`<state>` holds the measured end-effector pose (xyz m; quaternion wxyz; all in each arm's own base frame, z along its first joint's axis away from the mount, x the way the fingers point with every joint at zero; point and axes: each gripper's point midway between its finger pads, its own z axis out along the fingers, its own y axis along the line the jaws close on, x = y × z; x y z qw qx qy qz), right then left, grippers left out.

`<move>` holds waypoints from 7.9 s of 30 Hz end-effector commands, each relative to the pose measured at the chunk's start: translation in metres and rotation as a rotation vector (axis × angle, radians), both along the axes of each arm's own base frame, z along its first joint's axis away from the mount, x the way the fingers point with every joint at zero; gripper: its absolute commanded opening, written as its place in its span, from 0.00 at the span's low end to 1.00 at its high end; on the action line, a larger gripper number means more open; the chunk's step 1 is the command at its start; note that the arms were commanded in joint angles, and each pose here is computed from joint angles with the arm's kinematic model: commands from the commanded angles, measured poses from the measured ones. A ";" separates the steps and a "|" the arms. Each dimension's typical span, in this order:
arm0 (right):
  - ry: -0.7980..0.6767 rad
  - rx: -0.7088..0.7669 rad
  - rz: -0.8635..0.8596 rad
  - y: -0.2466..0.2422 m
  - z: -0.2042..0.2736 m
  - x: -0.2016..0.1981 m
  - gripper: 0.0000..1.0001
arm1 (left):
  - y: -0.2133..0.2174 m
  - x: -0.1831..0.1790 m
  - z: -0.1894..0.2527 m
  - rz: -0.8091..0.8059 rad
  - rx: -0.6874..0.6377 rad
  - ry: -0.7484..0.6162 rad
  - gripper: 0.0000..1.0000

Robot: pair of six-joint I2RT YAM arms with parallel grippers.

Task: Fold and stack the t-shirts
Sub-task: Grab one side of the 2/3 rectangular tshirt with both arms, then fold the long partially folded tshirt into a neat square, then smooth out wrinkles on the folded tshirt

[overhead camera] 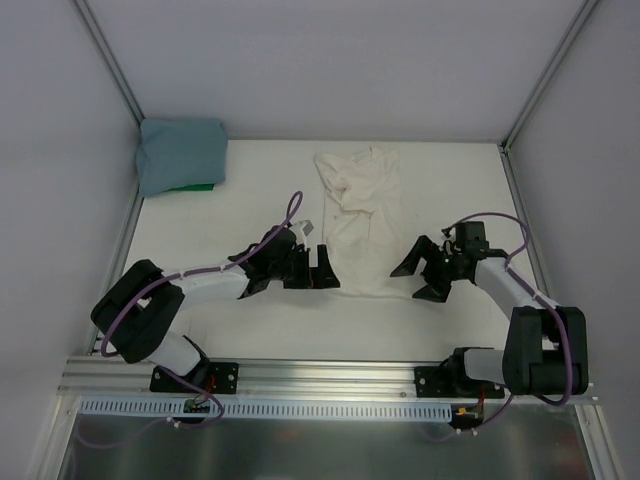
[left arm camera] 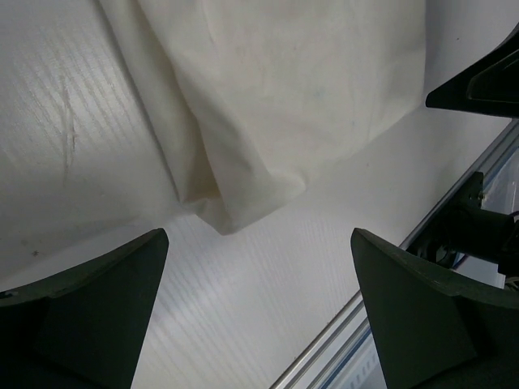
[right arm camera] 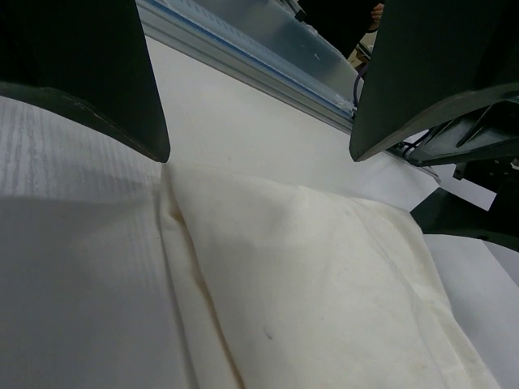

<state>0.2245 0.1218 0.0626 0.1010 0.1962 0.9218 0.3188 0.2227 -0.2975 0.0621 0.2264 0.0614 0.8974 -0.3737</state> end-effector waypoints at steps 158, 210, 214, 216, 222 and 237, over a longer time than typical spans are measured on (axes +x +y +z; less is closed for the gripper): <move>-0.183 0.236 0.079 0.061 0.083 0.175 0.99 | -0.036 0.209 0.104 0.019 -0.455 0.153 0.99; -0.155 0.199 0.060 0.037 0.081 0.100 0.99 | -0.018 0.116 -0.066 0.264 -0.037 0.351 0.99; -0.160 0.199 0.065 0.036 0.084 0.096 0.99 | -0.018 0.102 -0.059 0.249 -0.061 0.330 0.99; -0.162 0.198 0.072 0.036 0.085 0.093 1.00 | -0.020 0.101 -0.050 0.237 -0.086 0.308 0.99; -0.161 0.185 0.077 0.034 0.084 0.090 0.99 | -0.035 0.115 0.022 0.157 -0.190 0.165 0.99; -0.146 0.184 0.079 0.035 0.076 0.090 0.99 | -0.053 0.136 0.143 0.042 -0.271 -0.037 0.99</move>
